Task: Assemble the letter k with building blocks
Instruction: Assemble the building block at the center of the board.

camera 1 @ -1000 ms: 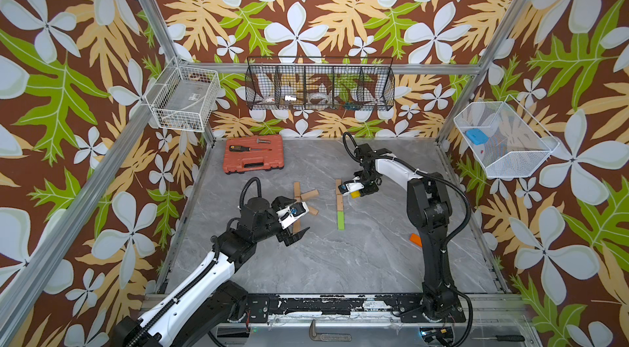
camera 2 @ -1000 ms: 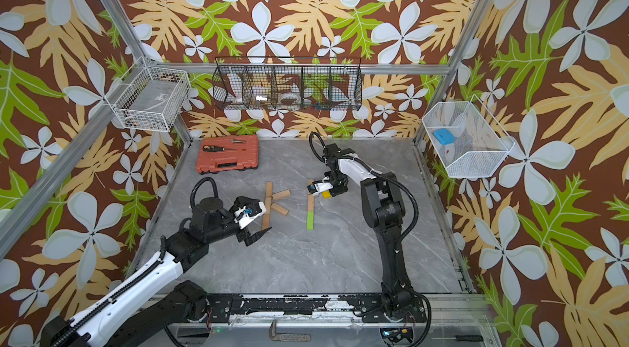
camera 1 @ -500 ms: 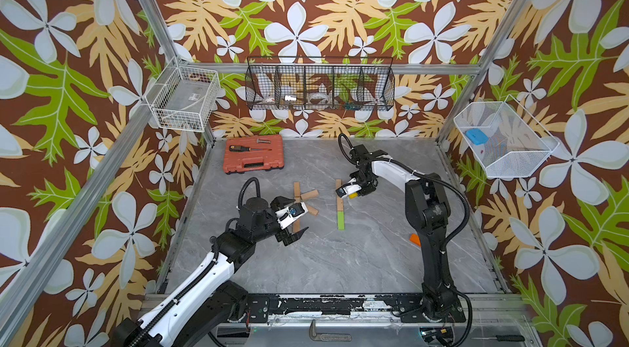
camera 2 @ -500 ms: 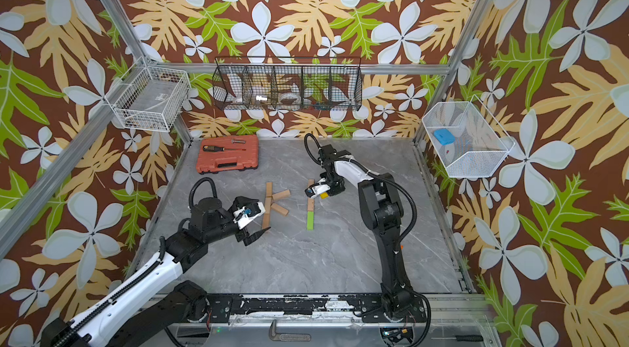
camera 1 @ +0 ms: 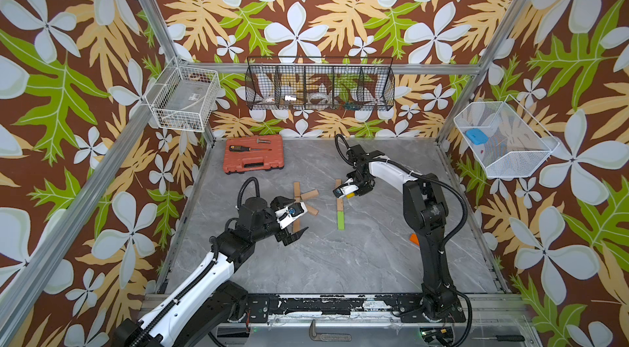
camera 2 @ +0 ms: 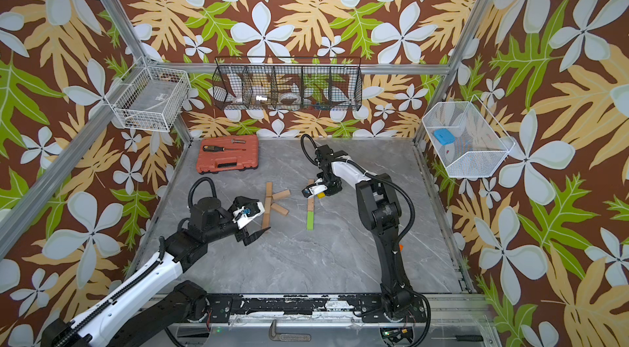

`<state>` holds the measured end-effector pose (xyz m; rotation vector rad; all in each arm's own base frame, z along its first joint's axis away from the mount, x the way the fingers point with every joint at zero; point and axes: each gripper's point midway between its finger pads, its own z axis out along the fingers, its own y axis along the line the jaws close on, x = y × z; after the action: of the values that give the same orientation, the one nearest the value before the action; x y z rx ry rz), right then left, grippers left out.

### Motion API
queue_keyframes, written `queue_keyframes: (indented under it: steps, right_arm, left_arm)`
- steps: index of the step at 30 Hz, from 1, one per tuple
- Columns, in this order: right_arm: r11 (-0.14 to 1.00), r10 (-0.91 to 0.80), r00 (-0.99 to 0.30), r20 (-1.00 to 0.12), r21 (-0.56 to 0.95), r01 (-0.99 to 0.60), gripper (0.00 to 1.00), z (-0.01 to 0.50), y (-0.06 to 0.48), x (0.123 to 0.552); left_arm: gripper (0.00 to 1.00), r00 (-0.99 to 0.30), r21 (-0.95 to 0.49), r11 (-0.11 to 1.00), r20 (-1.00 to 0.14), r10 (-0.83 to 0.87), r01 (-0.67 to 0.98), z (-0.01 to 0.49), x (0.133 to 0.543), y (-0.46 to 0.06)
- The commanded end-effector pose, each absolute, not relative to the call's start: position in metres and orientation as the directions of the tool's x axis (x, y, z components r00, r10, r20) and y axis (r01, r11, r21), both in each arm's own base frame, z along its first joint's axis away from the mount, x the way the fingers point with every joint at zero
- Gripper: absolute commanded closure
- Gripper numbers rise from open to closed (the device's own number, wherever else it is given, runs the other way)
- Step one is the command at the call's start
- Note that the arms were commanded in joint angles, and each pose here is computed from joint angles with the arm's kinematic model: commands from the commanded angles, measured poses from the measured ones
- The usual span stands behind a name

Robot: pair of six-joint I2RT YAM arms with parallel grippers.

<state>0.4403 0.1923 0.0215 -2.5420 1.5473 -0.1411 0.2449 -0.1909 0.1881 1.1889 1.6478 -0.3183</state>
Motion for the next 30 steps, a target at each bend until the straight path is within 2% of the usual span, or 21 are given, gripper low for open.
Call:
queue_keyframes:
  steps: [1, 25, 30]
  right_arm:
    - [-0.449, -0.887, 0.460, -0.032, -0.170, -0.877, 0.67, 0.018, 0.197, 0.434]
    - [-0.457, -0.881, 0.470, -0.053, -0.160, -0.875, 0.65, 0.014, 0.205, 0.426]
    - [-0.444, -0.891, 0.453, -0.033, -0.143, -0.884, 0.62, 0.009, 0.199, 0.424]
  left_arm:
    - [0.02, 0.054, 0.343, 0.467, -0.847, 0.529, 0.815, 0.194, 0.246, -0.194]
    - [0.03, 0.044, 0.332, 0.470, -0.851, 0.524, 0.818, 0.193, 0.248, -0.192]
    - [0.03, 0.039, 0.326, 0.470, -0.852, 0.523, 0.820, 0.192, 0.249, -0.192]
